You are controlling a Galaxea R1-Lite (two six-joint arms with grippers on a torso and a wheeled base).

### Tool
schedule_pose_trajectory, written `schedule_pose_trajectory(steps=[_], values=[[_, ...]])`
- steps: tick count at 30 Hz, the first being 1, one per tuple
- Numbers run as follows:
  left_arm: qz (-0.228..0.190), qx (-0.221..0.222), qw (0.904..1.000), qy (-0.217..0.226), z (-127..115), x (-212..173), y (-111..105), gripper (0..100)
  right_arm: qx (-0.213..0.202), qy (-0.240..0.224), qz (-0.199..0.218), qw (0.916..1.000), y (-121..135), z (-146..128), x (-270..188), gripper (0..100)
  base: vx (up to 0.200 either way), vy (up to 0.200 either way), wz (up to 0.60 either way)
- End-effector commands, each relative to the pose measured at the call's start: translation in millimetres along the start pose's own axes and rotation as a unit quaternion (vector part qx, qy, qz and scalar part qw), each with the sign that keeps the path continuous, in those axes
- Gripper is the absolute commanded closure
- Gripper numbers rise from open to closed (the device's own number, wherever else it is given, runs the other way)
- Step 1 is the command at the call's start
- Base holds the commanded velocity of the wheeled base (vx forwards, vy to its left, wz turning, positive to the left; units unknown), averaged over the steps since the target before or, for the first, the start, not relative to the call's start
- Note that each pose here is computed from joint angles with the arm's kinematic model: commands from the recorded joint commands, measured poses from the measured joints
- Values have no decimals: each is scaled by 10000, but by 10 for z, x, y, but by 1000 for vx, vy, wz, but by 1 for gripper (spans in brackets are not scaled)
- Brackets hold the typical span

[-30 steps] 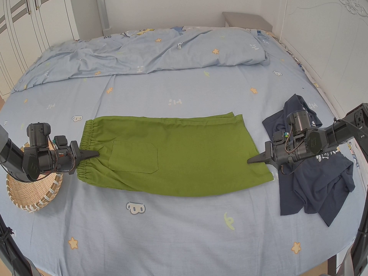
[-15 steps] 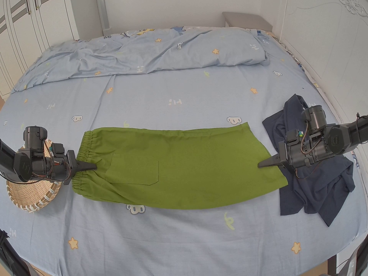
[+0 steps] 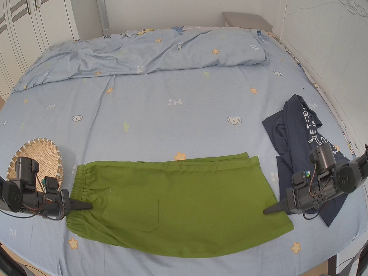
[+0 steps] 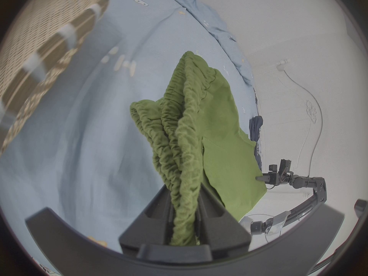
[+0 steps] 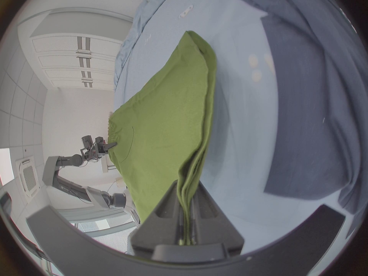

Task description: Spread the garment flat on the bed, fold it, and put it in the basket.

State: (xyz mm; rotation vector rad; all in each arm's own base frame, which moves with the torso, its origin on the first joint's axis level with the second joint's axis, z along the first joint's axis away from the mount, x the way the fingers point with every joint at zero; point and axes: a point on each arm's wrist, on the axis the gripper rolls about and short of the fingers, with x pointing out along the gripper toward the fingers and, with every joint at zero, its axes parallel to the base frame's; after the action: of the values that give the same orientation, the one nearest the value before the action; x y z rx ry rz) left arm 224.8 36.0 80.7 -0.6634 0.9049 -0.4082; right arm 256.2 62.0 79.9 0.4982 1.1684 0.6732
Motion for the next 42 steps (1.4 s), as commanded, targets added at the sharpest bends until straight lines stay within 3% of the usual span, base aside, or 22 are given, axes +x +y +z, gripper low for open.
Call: schedule_pose_trajectory(steps=[1,17,18,22,25,30,33,42], values=[[247,40,9995,-186,-339,-271,84,100,-234,316,131,9991,46,-413,143,100,0,0,0],[425,101,9989,-140,-418,-291,261,100,-234,403,200,9987,-32,-500,320,100,0,0,0],[425,99,9990,-124,-419,-285,268,100,-244,379,197,9988,-37,-493,324,0,0,0,0],[501,176,9984,-190,-393,-306,265,100,-262,291,201,9990,-43,-477,304,0,0,0,0],[568,329,9966,-506,-369,-428,191,100,-336,94,192,9992,-15,-451,222,0,0,0,0],[629,739,9909,-931,-280,-578,31,100,-634,-862,235,9940,121,-236,-168,0,0,0,0],[952,908,9847,-1140,-212,-694,-92,100,-727,-1353,298,9877,262,-76,-377,0,0,0,0],[1361,926,9793,-1175,-85,-1017,-243,100,-738,-1602,313,9838,365,37,-542,0,0,0,0]])
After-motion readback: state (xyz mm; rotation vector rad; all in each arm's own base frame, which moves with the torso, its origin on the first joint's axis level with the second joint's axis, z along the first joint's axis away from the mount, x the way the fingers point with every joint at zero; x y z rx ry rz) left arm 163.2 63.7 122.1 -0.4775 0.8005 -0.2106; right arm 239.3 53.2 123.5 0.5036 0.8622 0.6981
